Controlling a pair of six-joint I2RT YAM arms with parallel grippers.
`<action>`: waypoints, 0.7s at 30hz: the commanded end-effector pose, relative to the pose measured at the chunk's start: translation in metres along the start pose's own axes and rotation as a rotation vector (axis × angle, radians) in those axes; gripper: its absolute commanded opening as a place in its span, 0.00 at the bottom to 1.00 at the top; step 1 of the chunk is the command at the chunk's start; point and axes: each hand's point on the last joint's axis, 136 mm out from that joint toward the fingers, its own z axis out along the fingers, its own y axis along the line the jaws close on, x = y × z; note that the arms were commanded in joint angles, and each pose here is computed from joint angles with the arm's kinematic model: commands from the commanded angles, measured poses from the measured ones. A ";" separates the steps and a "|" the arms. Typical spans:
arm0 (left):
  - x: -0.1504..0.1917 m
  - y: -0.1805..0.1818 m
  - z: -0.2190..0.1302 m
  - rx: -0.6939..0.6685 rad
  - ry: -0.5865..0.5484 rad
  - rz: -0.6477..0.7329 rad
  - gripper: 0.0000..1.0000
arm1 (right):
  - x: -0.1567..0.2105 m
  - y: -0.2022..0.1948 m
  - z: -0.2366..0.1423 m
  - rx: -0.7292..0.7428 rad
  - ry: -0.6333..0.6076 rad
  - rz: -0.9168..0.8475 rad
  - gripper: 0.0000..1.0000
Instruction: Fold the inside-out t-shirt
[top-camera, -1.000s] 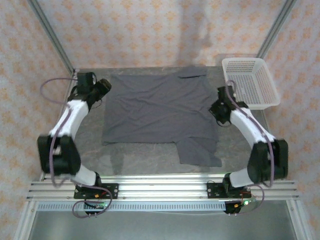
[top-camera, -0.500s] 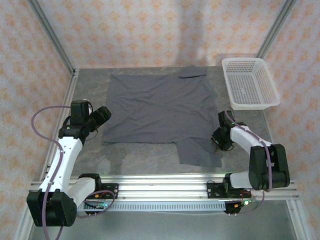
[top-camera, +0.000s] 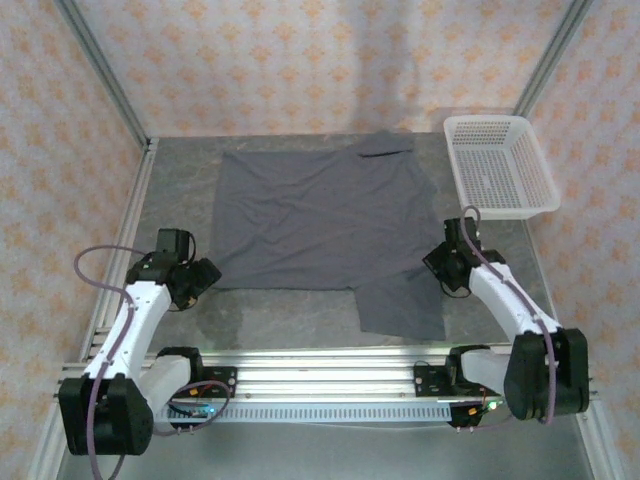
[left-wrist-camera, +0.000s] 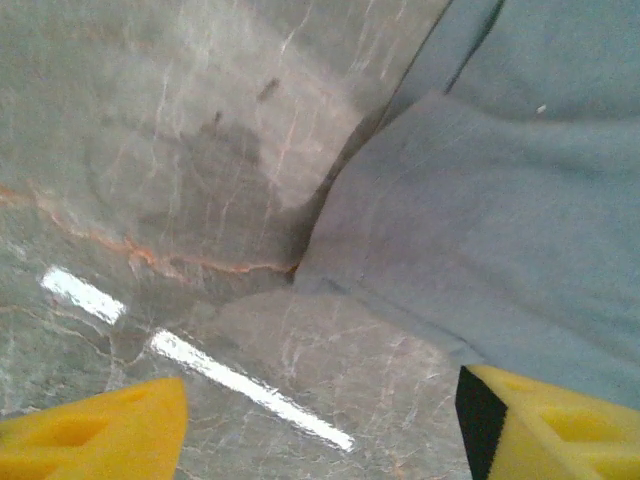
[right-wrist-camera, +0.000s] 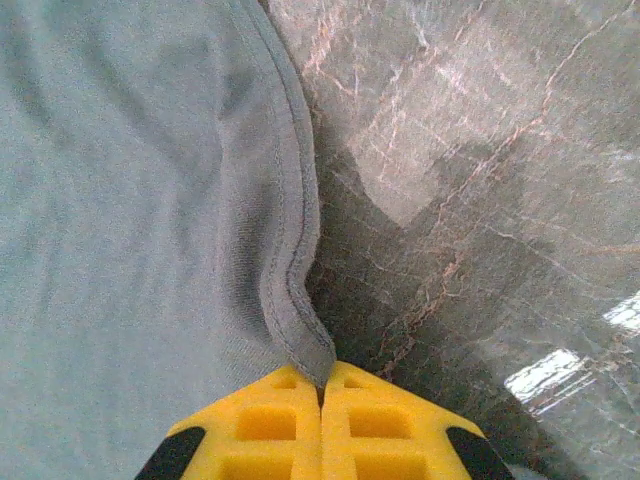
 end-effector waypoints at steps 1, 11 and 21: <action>0.019 0.001 0.015 -0.019 0.105 -0.004 0.64 | 0.003 -0.025 -0.005 0.091 -0.029 0.011 0.00; 0.008 -0.013 0.037 0.031 0.058 -0.089 0.59 | -0.001 -0.023 -0.012 0.071 -0.052 0.014 0.00; -0.005 -0.009 0.051 -0.011 0.000 -0.143 0.43 | 0.000 -0.020 -0.014 0.059 -0.039 -0.004 0.00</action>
